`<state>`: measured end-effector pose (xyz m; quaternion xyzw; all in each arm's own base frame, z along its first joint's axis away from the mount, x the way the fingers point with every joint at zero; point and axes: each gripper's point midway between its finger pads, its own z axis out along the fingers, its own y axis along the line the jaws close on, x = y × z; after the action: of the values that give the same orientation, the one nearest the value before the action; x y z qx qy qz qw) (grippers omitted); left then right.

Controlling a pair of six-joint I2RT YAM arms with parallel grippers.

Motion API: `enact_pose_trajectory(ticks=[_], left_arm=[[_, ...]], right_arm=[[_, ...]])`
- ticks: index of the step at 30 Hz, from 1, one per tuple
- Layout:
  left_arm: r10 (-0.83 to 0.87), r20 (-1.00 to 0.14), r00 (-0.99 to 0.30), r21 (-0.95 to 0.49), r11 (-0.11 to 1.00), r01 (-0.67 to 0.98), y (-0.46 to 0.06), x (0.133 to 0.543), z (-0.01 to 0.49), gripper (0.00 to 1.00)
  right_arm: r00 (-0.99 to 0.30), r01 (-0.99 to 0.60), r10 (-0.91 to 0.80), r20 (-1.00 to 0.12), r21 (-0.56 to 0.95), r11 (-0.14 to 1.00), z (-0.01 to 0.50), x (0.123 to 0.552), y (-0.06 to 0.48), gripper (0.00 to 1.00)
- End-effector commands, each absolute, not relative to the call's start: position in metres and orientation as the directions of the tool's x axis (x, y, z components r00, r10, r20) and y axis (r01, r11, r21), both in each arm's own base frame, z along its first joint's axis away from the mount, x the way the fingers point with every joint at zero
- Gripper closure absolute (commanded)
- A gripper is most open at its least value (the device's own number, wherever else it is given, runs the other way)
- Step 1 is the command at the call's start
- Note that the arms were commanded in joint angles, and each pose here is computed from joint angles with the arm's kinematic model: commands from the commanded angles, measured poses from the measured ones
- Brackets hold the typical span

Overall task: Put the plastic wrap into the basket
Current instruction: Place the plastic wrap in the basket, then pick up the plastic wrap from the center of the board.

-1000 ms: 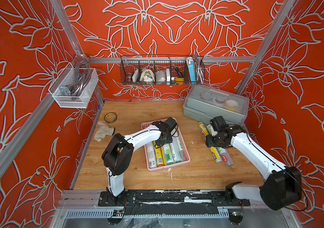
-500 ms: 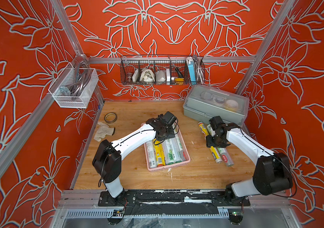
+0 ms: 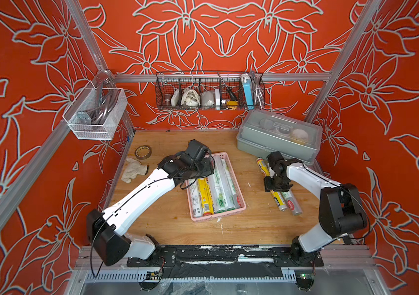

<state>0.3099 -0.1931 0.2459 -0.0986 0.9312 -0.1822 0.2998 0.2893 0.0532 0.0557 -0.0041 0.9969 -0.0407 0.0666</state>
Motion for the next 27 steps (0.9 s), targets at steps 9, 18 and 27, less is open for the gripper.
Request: enact_pose_trajectory(ticks=[9, 18, 27], left_arm=[[-0.254, -0.574, -0.778, -0.368, 0.929, -0.031, -0.150, 0.287, 0.244, 0.28], [-0.257, -0.573, -0.778, -0.367, 0.929, -0.036, -0.144, 0.285, 0.241, 0.27], [-0.259, -0.567, -0.782, -0.374, 0.927, -0.036, -0.142, 0.284, 0.241, 0.27]], right_arm=[[-0.990, -0.022, -0.042, -0.137, -0.142, 0.990, 0.046, 0.312, 0.046, 0.37], [-0.989, -0.037, -0.055, -0.134, -0.132, 0.991, 0.039, 0.323, 0.051, 0.39], [-0.990, -0.037, -0.055, -0.133, -0.134, 0.990, 0.033, 0.333, 0.053, 0.44]])
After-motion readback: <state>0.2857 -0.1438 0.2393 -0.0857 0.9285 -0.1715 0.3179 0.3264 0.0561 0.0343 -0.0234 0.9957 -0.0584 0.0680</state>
